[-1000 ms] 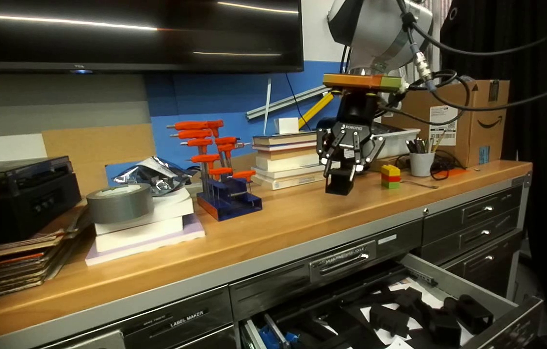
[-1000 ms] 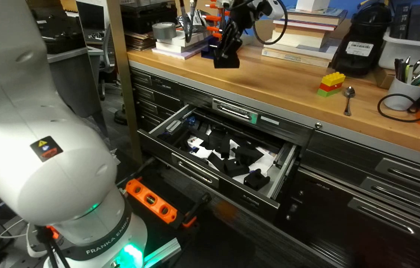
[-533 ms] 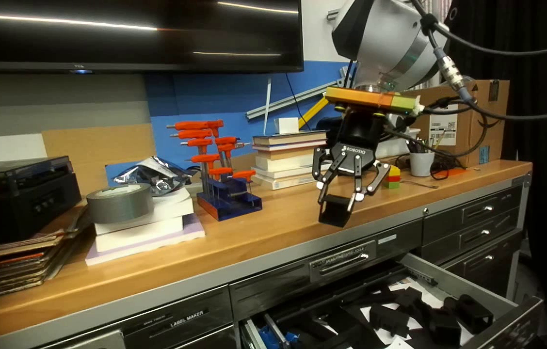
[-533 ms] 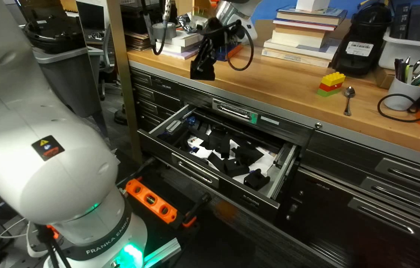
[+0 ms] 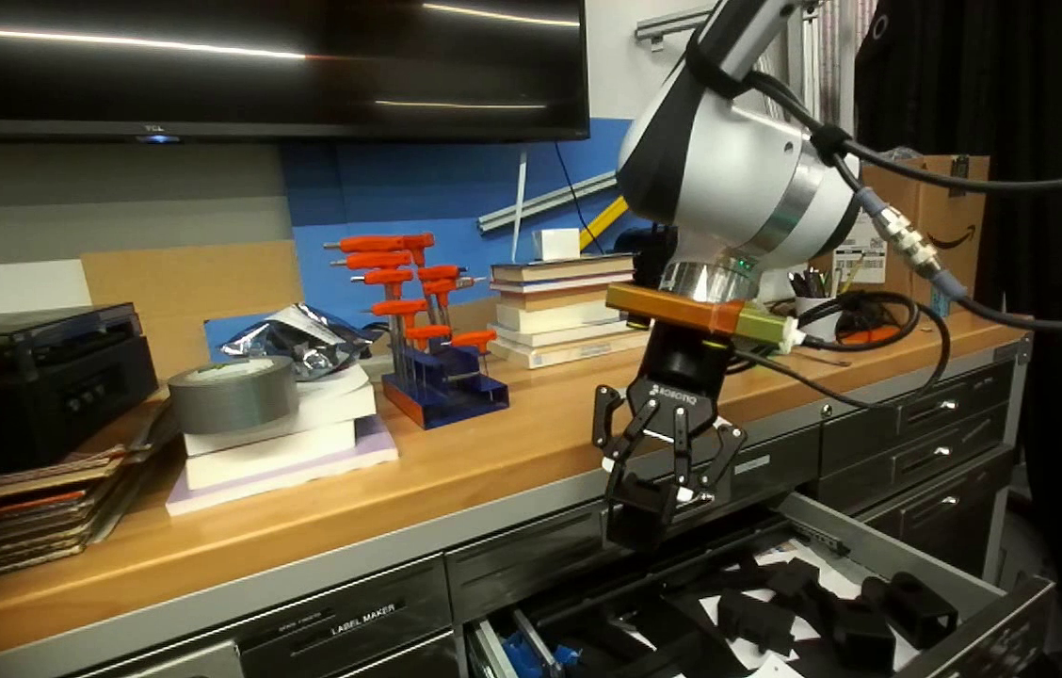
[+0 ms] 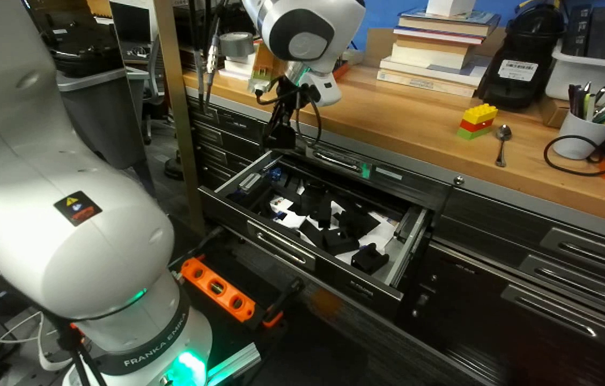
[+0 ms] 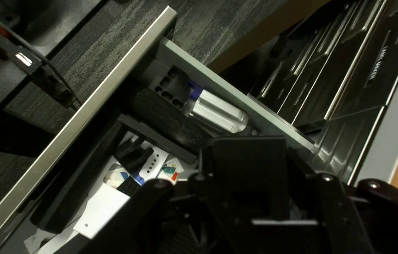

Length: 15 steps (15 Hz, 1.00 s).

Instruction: Put the black objects from the countertop in the drawer and close the drawer.

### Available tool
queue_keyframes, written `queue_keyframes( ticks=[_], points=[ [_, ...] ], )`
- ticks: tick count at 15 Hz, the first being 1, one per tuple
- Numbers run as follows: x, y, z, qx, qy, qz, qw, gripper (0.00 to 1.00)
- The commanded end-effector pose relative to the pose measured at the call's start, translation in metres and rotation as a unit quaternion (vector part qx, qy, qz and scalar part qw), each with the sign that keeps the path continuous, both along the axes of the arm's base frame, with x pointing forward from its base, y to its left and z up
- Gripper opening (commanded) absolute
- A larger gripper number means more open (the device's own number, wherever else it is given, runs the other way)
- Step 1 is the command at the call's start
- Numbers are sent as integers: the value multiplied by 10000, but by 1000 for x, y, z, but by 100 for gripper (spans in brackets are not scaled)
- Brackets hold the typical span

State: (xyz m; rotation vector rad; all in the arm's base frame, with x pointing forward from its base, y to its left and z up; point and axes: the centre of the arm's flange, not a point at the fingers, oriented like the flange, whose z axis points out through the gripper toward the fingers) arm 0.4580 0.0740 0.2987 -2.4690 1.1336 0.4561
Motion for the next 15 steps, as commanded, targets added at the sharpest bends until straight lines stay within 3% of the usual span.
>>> queue_keyframes(
  ticks=[1,6,10,15],
  points=[
    [-11,14,-18,-308,-76,-302,9990,27],
    [-10,16,-46,-749,-425,-751,9935,27],
    [-10,17,-67,-861,-1097,-1303,9816,27],
    [-14,31,-80,-934,-1383,-1919,9671,27]
  ],
)
